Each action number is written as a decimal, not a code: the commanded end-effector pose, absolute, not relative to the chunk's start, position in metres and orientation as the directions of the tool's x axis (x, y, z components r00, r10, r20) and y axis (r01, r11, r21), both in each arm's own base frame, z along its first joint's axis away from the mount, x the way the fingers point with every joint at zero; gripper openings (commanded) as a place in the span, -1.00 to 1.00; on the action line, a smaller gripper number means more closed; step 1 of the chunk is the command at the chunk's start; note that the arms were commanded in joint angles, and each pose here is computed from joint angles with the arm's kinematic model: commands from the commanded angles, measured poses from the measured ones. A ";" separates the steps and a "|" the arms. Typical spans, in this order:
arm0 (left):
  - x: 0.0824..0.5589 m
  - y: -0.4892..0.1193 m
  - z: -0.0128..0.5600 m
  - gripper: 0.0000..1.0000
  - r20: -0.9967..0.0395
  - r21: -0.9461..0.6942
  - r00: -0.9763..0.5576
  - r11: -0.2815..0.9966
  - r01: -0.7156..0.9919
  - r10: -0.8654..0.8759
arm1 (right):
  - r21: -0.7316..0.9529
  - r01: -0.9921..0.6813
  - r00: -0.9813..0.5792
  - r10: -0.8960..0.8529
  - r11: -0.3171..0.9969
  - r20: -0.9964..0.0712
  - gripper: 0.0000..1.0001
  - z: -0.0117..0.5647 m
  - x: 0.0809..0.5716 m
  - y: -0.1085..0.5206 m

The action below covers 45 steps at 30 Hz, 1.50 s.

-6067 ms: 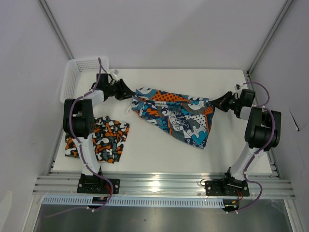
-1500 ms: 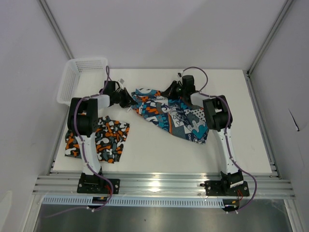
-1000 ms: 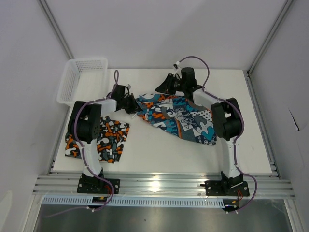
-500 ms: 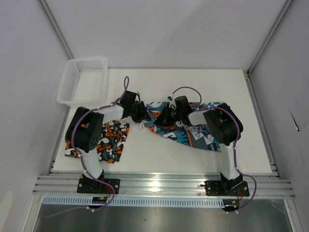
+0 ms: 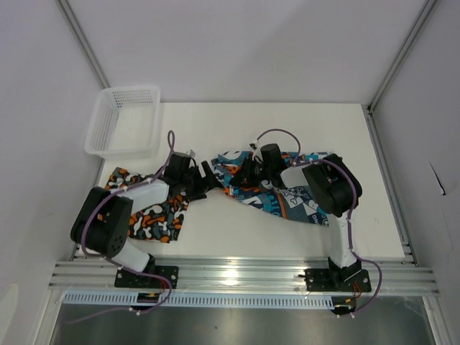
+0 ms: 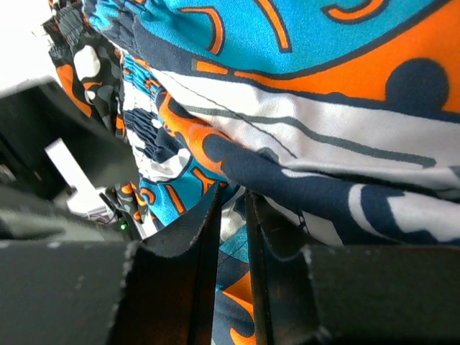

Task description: Fold and stack the shorts

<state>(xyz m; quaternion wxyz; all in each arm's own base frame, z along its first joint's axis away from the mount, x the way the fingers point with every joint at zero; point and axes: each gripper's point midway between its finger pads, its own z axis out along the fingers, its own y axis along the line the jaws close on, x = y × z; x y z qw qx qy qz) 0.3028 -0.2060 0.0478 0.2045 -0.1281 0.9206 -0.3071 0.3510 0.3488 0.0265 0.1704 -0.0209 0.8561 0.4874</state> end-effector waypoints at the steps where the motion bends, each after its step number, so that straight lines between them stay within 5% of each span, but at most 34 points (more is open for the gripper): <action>1: 0.290 -0.221 0.067 0.74 -0.278 -0.730 -0.833 0.668 -0.141 -0.479 | 0.810 -0.183 -0.919 0.196 0.558 -0.342 -0.55 0.020 0.364 0.341; 24: 0.323 -0.256 0.051 0.75 -0.164 -0.890 -0.601 0.381 -0.252 -0.782 | 0.855 -0.080 -0.900 0.332 0.512 -0.283 -0.58 0.024 0.352 0.327; 45: 0.359 -0.252 0.034 0.70 -0.285 -0.870 -0.510 0.442 -0.217 -0.812 | 0.867 -0.097 -0.939 0.245 0.489 -0.243 -0.59 0.031 0.330 0.336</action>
